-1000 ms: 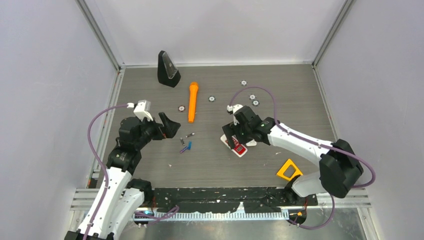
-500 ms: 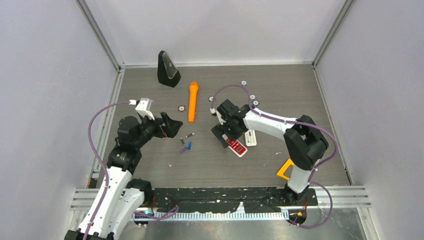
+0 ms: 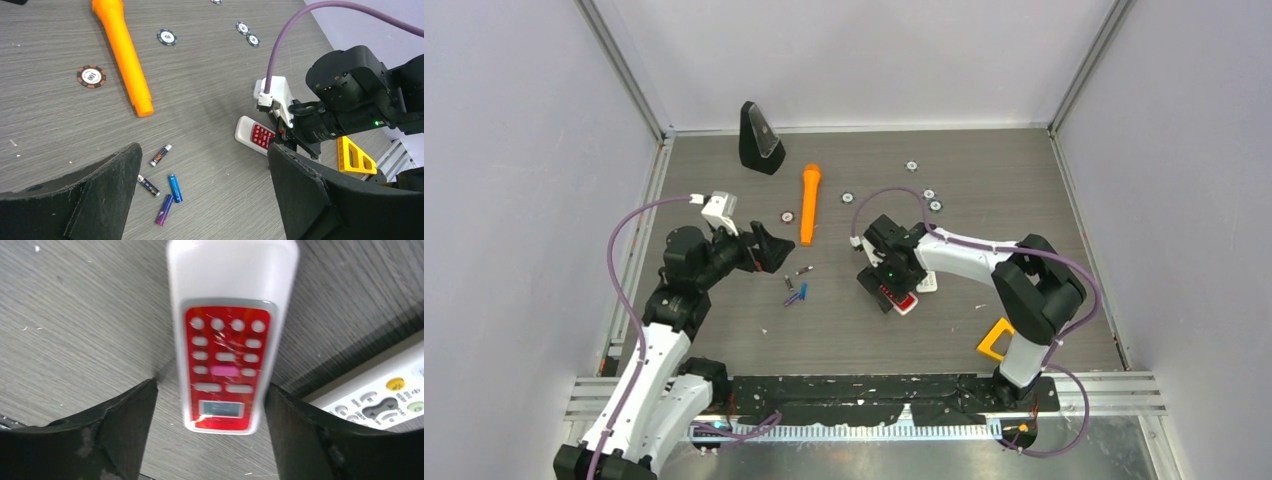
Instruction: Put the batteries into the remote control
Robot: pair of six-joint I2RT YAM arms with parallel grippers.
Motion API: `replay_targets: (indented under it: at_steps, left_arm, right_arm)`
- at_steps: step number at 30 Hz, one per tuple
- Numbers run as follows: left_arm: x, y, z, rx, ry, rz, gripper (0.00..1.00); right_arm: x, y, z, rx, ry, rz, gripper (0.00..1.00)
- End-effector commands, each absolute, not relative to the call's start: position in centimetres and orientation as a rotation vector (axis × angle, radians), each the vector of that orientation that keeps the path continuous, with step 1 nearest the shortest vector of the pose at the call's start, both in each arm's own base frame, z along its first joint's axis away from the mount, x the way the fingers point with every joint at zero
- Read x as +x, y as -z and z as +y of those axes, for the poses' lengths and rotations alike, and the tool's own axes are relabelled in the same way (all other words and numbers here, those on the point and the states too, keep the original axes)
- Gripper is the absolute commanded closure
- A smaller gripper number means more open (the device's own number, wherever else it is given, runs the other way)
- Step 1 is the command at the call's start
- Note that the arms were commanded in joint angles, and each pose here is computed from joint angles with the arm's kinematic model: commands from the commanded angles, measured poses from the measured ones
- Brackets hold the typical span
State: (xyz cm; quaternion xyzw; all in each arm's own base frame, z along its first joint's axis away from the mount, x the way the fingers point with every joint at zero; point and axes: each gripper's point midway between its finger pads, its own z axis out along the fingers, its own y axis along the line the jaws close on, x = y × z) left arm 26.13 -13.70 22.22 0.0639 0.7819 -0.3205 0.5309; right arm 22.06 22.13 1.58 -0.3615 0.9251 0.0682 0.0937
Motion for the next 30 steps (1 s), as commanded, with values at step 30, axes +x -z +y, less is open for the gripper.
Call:
replay_targets:
  at_steps: [30]
  left_arm:
    - [24.7, -25.7, -24.4, 0.068, 1.552, 2.01, 0.07]
  right_arm:
    - [21.6, -21.6, 30.0, -1.019, -0.803, 2.077, 0.66]
